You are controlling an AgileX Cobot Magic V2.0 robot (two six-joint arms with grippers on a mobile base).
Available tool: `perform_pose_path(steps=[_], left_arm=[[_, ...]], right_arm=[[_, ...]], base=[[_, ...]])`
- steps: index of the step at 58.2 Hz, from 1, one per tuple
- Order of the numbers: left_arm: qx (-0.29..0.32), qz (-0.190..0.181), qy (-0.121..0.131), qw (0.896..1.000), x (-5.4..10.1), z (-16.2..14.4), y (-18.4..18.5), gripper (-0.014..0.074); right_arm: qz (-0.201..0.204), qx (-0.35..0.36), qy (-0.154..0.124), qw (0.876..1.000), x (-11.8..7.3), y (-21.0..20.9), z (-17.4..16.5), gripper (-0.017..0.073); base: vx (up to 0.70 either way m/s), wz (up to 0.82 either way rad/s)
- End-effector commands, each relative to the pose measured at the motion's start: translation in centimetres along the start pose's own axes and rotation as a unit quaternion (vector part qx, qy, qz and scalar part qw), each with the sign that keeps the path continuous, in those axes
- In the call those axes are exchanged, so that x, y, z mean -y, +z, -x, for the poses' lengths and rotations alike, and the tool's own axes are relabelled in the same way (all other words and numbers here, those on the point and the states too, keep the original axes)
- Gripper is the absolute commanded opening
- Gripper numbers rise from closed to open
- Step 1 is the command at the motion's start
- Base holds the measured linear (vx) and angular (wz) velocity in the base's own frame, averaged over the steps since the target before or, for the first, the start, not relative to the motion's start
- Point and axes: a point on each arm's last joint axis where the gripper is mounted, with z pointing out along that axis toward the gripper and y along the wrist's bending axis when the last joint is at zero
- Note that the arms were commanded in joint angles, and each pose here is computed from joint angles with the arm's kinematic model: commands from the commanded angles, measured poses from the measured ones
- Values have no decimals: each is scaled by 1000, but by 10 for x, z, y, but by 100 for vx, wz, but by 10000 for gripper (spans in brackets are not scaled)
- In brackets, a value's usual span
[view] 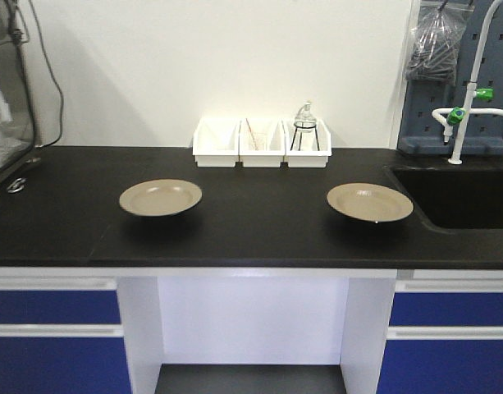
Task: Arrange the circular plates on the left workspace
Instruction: 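Drive the base forward toward the counter with the two beige plates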
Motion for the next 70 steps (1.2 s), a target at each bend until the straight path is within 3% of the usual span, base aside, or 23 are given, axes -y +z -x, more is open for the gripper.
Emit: perform_pose_path(steps=[1, 70], left_arm=[[40, 8, -5, 999, -1, 4, -1, 2], [40, 8, -5, 999, -1, 4, -1, 2]], right_arm=[[0, 47, -5, 999, 0, -1, 7, -4], [0, 47, -5, 999, 0, -1, 7, -4]], base=[[49, -15], [46, -3]])
